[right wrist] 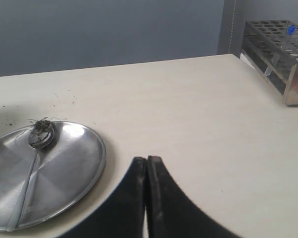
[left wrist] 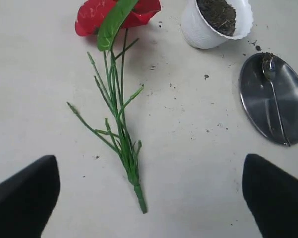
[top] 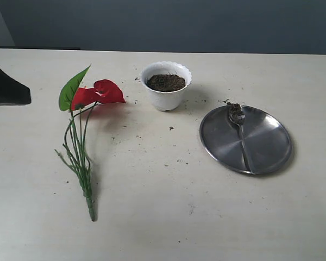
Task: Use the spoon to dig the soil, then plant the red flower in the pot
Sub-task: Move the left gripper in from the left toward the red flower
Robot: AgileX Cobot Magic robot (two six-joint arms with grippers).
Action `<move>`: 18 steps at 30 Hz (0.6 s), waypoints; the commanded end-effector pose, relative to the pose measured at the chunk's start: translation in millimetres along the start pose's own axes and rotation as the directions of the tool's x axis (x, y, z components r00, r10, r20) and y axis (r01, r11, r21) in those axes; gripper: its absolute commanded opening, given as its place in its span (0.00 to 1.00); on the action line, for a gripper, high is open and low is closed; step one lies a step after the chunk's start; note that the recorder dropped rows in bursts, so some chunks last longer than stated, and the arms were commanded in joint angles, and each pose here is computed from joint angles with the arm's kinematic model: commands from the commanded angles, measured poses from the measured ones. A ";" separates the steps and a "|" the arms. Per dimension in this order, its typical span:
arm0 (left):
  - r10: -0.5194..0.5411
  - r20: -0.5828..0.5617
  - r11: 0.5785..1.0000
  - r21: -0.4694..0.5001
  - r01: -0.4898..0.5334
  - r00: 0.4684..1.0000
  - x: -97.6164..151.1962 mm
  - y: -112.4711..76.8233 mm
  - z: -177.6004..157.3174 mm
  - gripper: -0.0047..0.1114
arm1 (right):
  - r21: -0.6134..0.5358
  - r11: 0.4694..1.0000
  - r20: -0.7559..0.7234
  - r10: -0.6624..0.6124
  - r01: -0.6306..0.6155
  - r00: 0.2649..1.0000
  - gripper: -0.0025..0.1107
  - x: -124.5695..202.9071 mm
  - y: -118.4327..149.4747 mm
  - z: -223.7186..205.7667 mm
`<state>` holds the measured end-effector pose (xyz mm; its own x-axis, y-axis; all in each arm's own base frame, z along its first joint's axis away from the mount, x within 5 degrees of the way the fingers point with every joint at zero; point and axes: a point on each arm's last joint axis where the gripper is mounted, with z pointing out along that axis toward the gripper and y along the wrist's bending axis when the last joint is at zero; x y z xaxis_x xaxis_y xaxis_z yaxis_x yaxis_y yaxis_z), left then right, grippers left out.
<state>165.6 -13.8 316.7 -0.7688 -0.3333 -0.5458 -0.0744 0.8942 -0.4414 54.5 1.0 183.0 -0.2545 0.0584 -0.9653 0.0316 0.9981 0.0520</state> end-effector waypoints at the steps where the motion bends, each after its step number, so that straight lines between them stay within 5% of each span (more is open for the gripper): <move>1: 0.055 0.021 0.998 0.001 -0.055 0.998 -1.6 -0.5 1.1 0.84 | 0.005 1.000 0.006 0.000 0.000 1.000 0.02 0.1 -0.3 0.0; 8: -0.006 0.097 0.999 0.053 0.001 0.995 -8.6 -5.1 0.6 0.84 | 0.005 1.000 0.006 0.000 0.000 1.000 0.02 0.1 -0.3 0.0; 11: 0.090 0.131 0.995 0.034 -0.095 0.987 -11.2 -4.4 0.3 0.84 | 0.005 1.000 0.006 0.000 0.000 1.000 0.02 0.1 -0.3 0.0; 18: -0.031 0.051 0.999 -0.041 0.034 0.998 -29.1 -5.1 -4.0 0.84 | 0.005 1.000 0.006 0.000 0.000 1.000 0.02 0.1 -0.3 0.0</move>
<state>182.5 -6.9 332.2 -0.7172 -0.3759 -0.5868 -0.1178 0.8953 -0.4295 54.5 1.0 183.0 -0.2544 0.0602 -0.9652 0.0321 0.9980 0.0538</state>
